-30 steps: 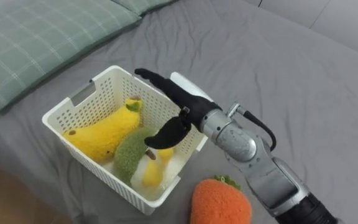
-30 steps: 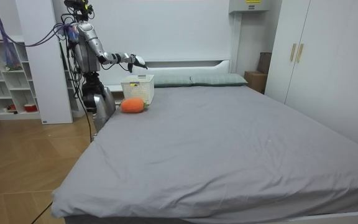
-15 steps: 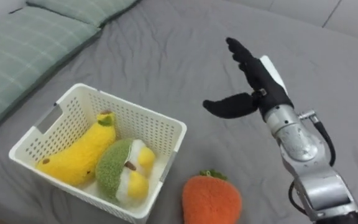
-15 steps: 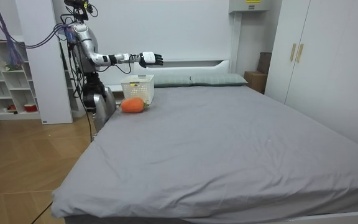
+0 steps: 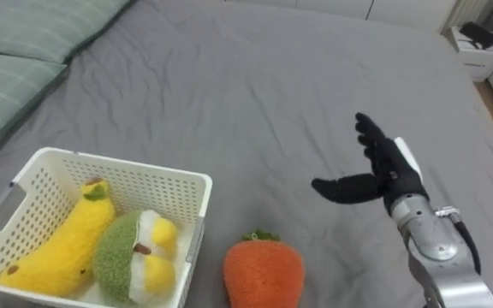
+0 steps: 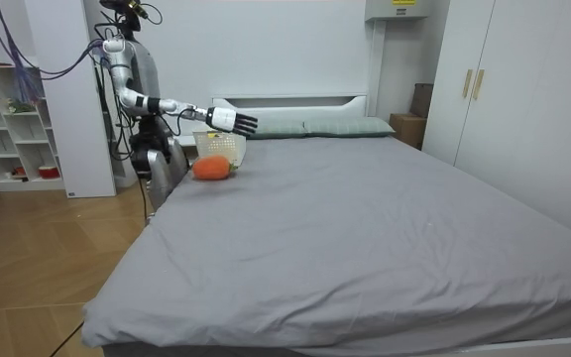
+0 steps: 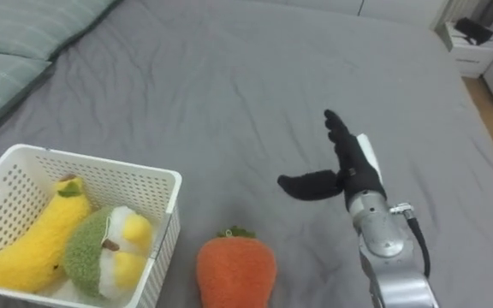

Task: Collect toys from the bed

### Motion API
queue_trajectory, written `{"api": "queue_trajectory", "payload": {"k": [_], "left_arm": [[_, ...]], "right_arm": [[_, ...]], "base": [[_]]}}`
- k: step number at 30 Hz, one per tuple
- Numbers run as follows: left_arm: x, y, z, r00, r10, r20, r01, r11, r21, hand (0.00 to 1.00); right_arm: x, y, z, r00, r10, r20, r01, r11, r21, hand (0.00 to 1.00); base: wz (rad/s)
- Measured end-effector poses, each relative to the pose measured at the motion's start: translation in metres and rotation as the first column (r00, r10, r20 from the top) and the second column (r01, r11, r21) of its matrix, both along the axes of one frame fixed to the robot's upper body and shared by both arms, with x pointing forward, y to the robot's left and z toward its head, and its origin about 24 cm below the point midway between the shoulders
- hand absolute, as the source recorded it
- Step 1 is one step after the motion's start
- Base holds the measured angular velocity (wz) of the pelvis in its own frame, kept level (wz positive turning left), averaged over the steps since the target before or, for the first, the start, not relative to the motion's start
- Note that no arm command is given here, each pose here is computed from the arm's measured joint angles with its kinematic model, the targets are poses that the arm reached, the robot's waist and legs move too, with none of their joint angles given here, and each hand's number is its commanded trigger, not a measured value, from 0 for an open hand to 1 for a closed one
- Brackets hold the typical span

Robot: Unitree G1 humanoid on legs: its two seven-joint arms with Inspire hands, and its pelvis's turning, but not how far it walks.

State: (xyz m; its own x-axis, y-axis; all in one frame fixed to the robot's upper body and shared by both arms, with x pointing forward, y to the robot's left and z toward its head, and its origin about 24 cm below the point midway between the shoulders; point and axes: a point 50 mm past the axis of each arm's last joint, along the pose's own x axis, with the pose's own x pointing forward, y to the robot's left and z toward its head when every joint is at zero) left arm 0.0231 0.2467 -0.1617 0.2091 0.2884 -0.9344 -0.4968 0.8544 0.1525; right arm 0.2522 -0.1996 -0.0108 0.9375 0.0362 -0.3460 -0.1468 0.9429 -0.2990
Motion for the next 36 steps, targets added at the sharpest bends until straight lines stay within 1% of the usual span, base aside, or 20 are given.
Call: {"api": "queue_trajectory", "payload": {"k": [1,3,4,6,7,10,12,18,23,24,25,26,27,32,36], "left_arm": [[0.001,0.0,0.0,1.0,-0.001,0.001,0.001,1.0,-0.001,0.0],[0.003,-0.001,0.0,1.0,-0.011,0.008,0.011,1.0,-0.008,0.0],[0.003,-0.001,0.0,1.0,-0.012,0.01,0.012,1.0,-0.009,0.0],[0.004,0.0,0.0,1.0,-0.019,0.013,0.019,1.0,-0.017,0.0],[0.005,-0.001,0.0,1.0,-0.02,0.017,0.021,1.0,-0.021,0.0],[0.006,-0.004,-0.001,0.999,-0.033,0.012,0.033,0.998,-0.046,0.0],[0.009,-0.007,-0.001,0.999,-0.05,0.014,0.051,0.997,-0.055,0.0],[0.01,-0.007,-0.001,0.998,-0.066,0.013,0.067,0.996,-0.056,0.0],[0.01,-0.008,-0.001,0.998,-0.065,0.01,0.065,0.996,-0.056,0.0],[0.009,-0.008,-0.001,0.998,-0.066,0.008,0.067,0.996,-0.056,0.0],[0.009,-0.008,-0.001,0.998,-0.068,0.006,0.068,0.996,-0.056,0.0],[0.009,-0.008,-0.001,0.998,-0.069,0.003,0.069,0.996,-0.057,0.0],[0.008,-0.008,-0.001,0.998,-0.069,0.003,0.069,0.996,-0.059,0.0],[0.006,-0.009,-0.002,0.998,-0.068,-0.002,0.068,0.996,-0.062,0.0],[0.007,-0.011,-0.002,0.998,-0.069,0.001,0.069,0.995,-0.065,0.0]], "right_arm": [[-0.002,0.001,-0.005,1.0,0.014,-0.028,-0.014,1.0,0.001,0.0],[-0.012,0.005,-0.023,0.988,0.075,-0.136,-0.076,0.997,-0.002,0.0],[-0.014,0.006,-0.028,0.983,0.09,-0.16,-0.091,0.996,0.0,0.0],[-0.023,0.009,-0.044,0.956,0.149,-0.254,-0.152,0.988,0.007,0.0],[-0.025,0.009,-0.047,0.947,0.162,-0.277,-0.167,0.986,0.005,0.0],[-0.036,0.014,-0.062,0.9,0.221,-0.375,-0.247,0.969,-0.022,0.0],[-0.044,0.017,-0.072,0.85,0.263,-0.456,-0.314,0.949,-0.039,0.0],[-0.052,0.024,-0.08,0.793,0.32,-0.518,-0.39,0.921,-0.028,0.0],[-0.054,0.029,-0.082,0.774,0.335,-0.537,-0.414,0.91,-0.029,0.0],[-0.054,0.029,-0.083,0.771,0.334,-0.543,-0.42,0.907,-0.038,0.2],[-0.054,0.029,-0.084,0.767,0.332,-0.549,-0.423,0.905,-0.043,0.56],[-0.052,0.03,-0.087,0.759,0.326,-0.563,-0.427,0.903,-0.053,0.73],[-0.052,0.031,-0.09,0.753,0.319,-0.576,-0.429,0.901,-0.062,1.0],[-0.052,0.029,-0.096,0.743,0.288,-0.604,-0.42,0.903,-0.086,1.0],[-0.055,0.032,-0.101,0.736,0.281,-0.616,-0.406,0.911,-0.069,1.0]], "base": [[0.0],[0.0],[0.05],[0.1],[0.12],[0.04],[0.0],[0.09],[0.03],[0.03],[0.05],[0.05],[0.04],[0.01],[0.05]]}}
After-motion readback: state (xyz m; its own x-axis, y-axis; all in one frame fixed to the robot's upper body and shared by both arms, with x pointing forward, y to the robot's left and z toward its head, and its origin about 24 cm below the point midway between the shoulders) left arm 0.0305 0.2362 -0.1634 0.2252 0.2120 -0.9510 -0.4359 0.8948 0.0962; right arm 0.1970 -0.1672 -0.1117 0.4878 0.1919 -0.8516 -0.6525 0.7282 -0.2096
